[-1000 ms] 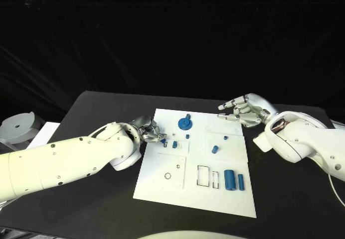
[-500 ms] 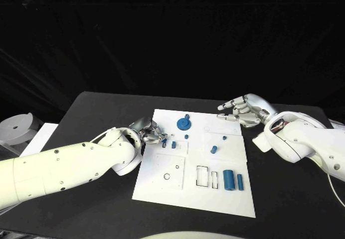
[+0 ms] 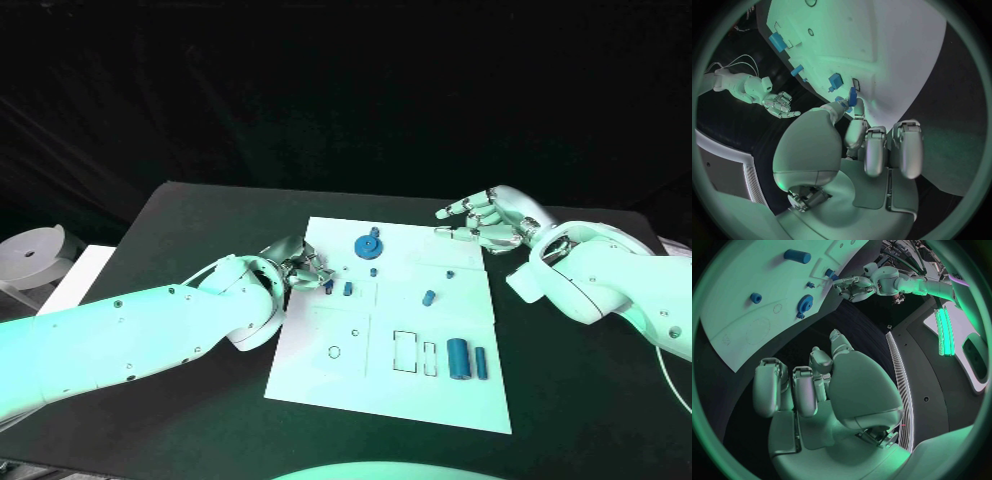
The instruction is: Assemble the parts on the task board
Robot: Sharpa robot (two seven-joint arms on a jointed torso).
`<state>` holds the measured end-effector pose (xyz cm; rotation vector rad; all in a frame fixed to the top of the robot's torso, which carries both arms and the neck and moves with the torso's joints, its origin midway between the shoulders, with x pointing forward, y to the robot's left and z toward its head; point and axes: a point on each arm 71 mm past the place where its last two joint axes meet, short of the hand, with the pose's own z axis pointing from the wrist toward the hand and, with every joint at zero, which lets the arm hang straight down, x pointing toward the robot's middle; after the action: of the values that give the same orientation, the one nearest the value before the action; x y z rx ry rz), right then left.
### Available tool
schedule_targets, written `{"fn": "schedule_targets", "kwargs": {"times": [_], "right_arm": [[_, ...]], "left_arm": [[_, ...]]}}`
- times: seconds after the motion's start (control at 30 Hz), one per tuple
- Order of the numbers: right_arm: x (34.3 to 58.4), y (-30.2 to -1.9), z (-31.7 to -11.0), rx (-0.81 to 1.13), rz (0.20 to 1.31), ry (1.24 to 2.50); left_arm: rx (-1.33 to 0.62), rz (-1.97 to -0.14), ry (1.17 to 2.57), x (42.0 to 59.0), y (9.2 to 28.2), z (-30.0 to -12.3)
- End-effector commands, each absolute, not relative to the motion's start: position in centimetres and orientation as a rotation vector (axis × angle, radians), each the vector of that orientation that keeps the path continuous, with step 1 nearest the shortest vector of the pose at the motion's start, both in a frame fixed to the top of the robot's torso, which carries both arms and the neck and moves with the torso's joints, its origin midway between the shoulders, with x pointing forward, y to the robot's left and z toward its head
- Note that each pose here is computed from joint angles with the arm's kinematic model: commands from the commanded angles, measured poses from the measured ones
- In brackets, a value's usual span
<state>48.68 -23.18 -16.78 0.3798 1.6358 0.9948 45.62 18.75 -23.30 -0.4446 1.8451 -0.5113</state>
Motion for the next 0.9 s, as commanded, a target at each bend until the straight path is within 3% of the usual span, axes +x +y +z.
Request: {"fn": "schedule_targets", "kwargs": {"times": [0.03,0.9], "right_arm": [[48.62,-23.06,-16.75,0.367,1.001,1.633],[48.62,-23.17,-16.76,0.367,1.000,1.633]], "left_arm": [[-0.419,-0.480,1.882,45.59,18.67,-23.60],[-0.417,-0.484,1.900,45.64,18.52,-23.82]]}}
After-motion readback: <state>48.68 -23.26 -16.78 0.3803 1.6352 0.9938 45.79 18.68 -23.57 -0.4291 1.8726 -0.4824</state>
